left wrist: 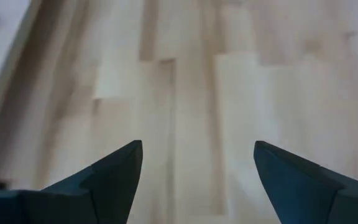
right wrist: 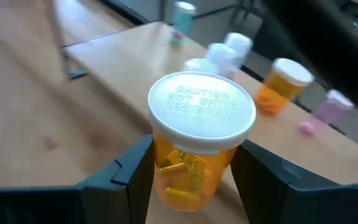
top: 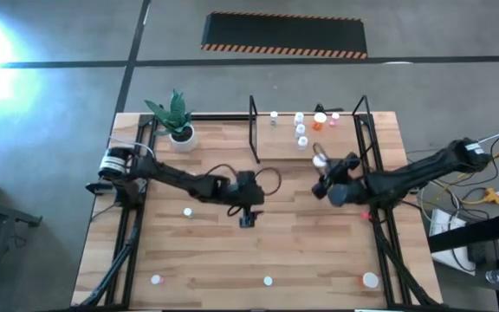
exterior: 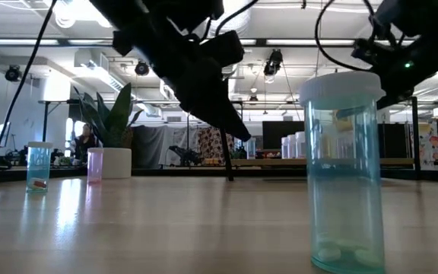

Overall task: Pick and place medicine bottles onto shelf by color
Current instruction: Put the left orange pill bottle on the shelf aligned with the other orange pill bottle

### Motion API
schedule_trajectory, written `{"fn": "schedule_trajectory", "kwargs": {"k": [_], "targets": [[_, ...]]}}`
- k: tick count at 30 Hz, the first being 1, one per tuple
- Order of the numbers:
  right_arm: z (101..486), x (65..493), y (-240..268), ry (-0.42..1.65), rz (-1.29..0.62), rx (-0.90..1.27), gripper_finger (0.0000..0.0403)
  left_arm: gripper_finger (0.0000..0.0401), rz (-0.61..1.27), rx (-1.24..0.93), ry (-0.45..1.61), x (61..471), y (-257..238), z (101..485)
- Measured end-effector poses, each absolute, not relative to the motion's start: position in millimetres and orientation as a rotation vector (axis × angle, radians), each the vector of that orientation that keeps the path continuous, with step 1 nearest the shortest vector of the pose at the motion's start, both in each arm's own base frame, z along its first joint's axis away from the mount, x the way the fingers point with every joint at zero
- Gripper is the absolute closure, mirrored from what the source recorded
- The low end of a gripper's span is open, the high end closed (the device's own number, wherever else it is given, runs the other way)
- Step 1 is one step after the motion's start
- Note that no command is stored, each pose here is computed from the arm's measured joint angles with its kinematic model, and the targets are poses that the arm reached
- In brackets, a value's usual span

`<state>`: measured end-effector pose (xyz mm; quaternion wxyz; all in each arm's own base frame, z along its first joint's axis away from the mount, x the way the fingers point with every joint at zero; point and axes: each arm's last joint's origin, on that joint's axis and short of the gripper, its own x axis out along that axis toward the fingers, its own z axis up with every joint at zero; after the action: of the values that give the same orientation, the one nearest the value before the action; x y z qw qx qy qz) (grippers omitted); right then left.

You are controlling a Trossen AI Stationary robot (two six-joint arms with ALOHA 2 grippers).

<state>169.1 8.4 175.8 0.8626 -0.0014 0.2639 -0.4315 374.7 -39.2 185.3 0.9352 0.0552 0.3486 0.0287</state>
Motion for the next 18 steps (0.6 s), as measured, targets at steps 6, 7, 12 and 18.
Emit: {"fn": "schedule_trajectory", "kwargs": {"k": [6, 7, 12, 18], "targets": [[168, 159, -33, 0.518, -0.979, 0.099, 0.0223, 0.0111, 0.004, 0.088, 0.587, 370, -63, 177], [165, 159, -40, 0.493, -0.962, 0.118, 0.0223, 0.0111, -0.002, 0.087, 0.569, 370, -65, 177], [158, 154, -70, 0.369, -0.97, 0.197, 0.0223, 0.0111, -0.01, 0.082, 0.532, 371, -69, 180], [152, 147, -92, 0.361, -1.003, 0.249, 0.0223, 0.0111, -0.011, 0.081, 0.524, 371, -69, 180]]}}
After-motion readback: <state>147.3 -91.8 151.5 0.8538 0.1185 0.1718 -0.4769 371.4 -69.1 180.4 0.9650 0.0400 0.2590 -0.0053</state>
